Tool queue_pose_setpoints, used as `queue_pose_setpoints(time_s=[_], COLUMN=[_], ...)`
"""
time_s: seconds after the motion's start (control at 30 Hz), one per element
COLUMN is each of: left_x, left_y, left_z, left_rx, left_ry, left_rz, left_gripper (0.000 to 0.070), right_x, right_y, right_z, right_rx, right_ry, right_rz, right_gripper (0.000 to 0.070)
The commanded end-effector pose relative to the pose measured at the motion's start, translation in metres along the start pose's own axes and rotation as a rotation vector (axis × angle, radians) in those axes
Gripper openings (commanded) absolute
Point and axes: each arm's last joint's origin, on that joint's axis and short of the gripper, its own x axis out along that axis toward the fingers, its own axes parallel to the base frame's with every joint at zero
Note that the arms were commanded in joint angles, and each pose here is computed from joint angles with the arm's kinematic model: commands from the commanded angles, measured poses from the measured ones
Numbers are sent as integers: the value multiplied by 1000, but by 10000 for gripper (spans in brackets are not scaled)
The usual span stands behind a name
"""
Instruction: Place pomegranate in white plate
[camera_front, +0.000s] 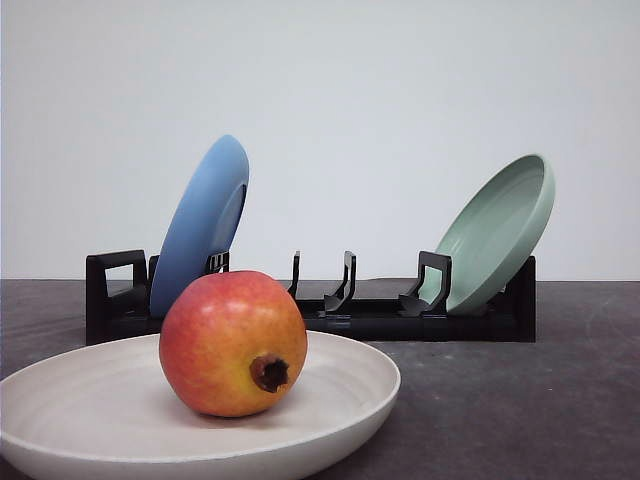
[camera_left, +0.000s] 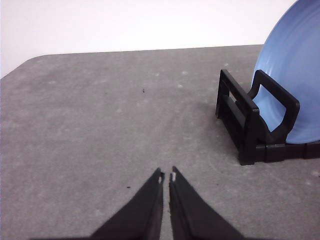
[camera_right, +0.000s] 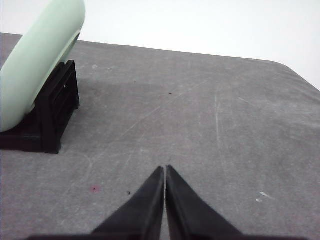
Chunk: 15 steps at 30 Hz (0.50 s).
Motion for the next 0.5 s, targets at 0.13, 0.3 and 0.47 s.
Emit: queue_pose_setpoints(time_s=[0.13, 0.3, 0.47], left_x=[1, 1, 1], left_y=[-1, -1, -1], left_z=[-3, -3, -3], left_rx=[0, 0, 0], left_ry=[11, 11, 11], left_rz=[-11, -11, -11], left_gripper=[0, 0, 0], right_x=[0, 0, 0], right_y=[0, 0, 0], right_z=[0, 0, 0], right_rx=[7, 7, 7], right_ry=[-7, -7, -7], right_rz=[-5, -5, -5], right_gripper=[0, 0, 0])
